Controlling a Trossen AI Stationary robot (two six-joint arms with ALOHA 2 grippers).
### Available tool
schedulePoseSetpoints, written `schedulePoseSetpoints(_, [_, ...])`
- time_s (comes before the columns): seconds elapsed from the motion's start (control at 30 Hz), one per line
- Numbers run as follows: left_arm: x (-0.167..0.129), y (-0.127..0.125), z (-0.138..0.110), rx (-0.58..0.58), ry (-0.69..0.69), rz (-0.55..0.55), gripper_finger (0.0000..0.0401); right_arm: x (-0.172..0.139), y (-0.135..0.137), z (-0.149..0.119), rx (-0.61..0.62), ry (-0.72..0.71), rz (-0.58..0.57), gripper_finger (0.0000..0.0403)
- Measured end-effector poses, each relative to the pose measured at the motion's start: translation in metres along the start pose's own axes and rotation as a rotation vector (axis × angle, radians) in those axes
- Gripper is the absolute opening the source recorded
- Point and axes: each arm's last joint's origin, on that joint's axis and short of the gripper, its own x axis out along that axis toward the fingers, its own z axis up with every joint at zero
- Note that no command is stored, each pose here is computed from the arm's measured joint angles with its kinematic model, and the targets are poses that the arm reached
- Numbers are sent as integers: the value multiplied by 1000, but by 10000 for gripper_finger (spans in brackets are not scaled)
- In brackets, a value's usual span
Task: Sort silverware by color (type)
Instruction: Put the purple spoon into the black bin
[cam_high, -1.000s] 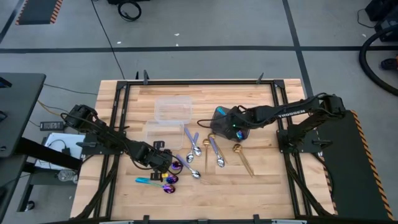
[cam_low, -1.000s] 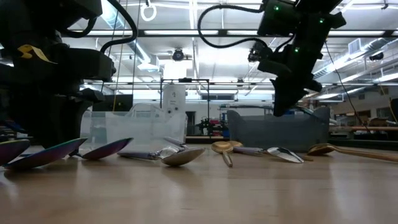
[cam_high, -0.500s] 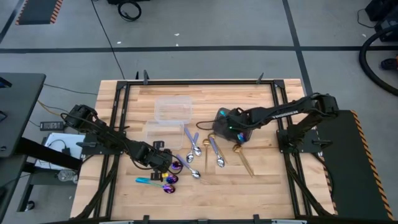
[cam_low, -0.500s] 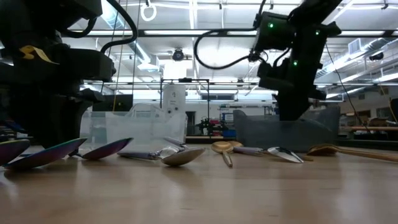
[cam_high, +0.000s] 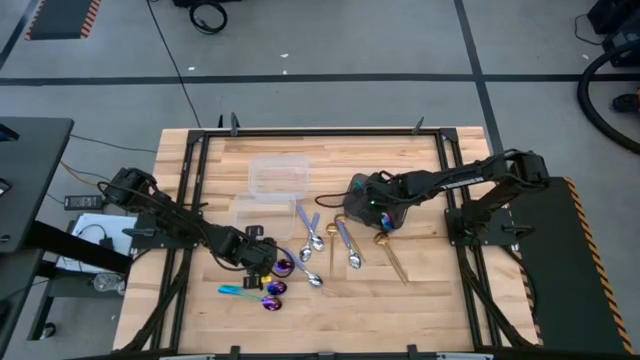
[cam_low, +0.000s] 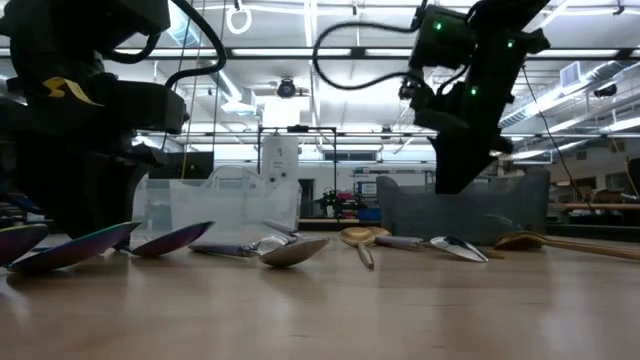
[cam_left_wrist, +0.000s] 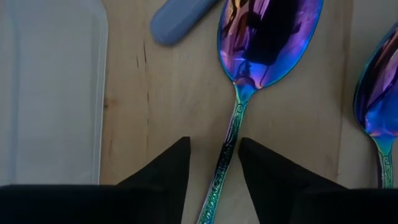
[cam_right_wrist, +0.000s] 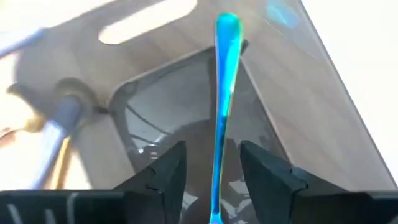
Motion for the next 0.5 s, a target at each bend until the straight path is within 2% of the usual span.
schedulePoseSetpoints(0.17, [1, 3, 1, 44, 1, -1, 160, -19, 3, -1, -43, -62, 62, 175])
schedulePoseSetpoints(0.3, [2, 7, 3, 36, 12, -22, 160, -34, 5, -3, -117, -130, 92, 173])
schedulePoseSetpoints(0.5, [3, 15, 7, 25, 36, -67, 141, -51, 14, -2, -177, -209, 224, 170])
